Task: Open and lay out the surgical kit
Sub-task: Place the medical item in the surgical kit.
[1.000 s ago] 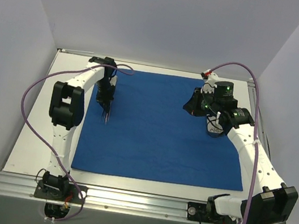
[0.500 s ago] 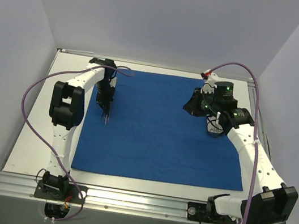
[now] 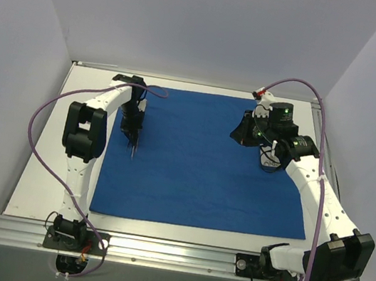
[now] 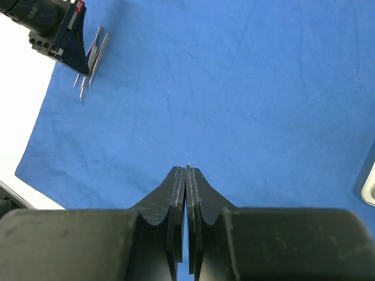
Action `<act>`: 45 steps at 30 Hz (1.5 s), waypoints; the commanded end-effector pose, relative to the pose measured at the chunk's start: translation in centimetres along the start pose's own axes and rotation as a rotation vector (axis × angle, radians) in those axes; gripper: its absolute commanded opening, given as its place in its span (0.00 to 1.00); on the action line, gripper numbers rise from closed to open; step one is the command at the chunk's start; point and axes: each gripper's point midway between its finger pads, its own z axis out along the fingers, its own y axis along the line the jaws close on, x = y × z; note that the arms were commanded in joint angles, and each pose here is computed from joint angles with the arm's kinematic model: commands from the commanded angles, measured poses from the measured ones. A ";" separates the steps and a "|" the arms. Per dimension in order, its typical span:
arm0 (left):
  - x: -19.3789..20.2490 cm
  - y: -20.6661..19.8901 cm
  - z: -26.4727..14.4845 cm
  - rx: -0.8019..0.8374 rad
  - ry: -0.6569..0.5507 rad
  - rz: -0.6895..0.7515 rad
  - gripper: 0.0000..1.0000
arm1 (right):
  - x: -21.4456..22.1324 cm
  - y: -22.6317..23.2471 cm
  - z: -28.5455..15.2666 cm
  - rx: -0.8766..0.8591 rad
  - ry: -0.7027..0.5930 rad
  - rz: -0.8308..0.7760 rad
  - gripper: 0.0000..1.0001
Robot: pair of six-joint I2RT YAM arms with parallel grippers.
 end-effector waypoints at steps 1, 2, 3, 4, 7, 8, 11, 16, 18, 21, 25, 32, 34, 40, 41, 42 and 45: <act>-0.3 -0.3 -0.2 0.015 -0.018 0.013 0.02 | -0.6 0.2 -0.2 -0.016 -0.027 -0.005 0.00; -0.3 -0.3 -0.3 0.015 -0.019 0.014 0.02 | -0.6 0.2 -0.2 -0.017 -0.027 -0.005 0.00; -0.3 -0.3 -0.2 0.014 -0.016 0.013 0.02 | -0.6 0.2 -0.2 -0.016 -0.026 -0.004 0.00; -0.3 -0.3 -0.2 0.014 -0.016 0.013 0.02 | -0.7 0.2 -0.2 -0.016 -0.027 -0.005 0.00; -0.3 -0.4 -0.1 0.017 -0.016 0.016 0.03 | -0.6 0.2 -0.2 -0.016 -0.026 -0.004 0.00; -0.3 -0.4 -0.2 0.019 -0.017 0.016 0.03 | -0.5 0.2 -0.1 -0.017 -0.024 -0.004 0.00; -0.2 -0.5 -0.3 0.021 -0.018 0.016 0.04 | -0.5 0.2 -0.1 -0.018 -0.021 -0.002 0.00; -0.1 -0.5 -0.1 0.021 -0.013 0.017 0.06 | -0.6 0.2 -0.1 -0.020 -0.023 -0.003 0.00; -0.1 -0.5 -0.1 0.023 -0.012 0.017 0.07 | -0.6 0.3 -0.1 -0.021 -0.023 -0.003 0.00; -0.1 -0.5 0.0 0.023 -0.009 0.018 0.10 | -0.6 0.3 -0.1 -0.023 -0.023 -0.001 0.00; -0.1 -0.4 0.1 0.022 -0.009 0.018 0.10 | -0.6 0.3 -0.1 -0.025 -0.024 -0.002 0.00; -0.1 -0.6 0.0 0.029 -0.011 0.019 0.14 | -0.6 0.4 -0.1 -0.027 -0.023 -0.002 0.00; -0.2 -0.6 -0.1 0.028 -0.014 0.019 0.16 | -0.6 0.4 -0.1 -0.026 -0.021 -0.001 0.00; -0.2 -0.7 -0.1 0.031 -0.015 0.021 0.19 | -0.6 0.4 -0.1 -0.027 -0.022 0.000 0.00; -0.2 -0.7 -0.2 0.032 -0.018 0.020 0.19 | -0.6 0.4 -0.1 -0.027 -0.022 0.000 0.00; -0.2 -0.7 -0.3 0.032 -0.018 0.020 0.19 | -0.5 0.4 0.0 -0.029 -0.020 0.002 0.00; -0.2 -0.7 -0.4 0.033 -0.022 0.019 0.19 | -0.5 0.5 0.0 -0.031 -0.019 0.002 0.00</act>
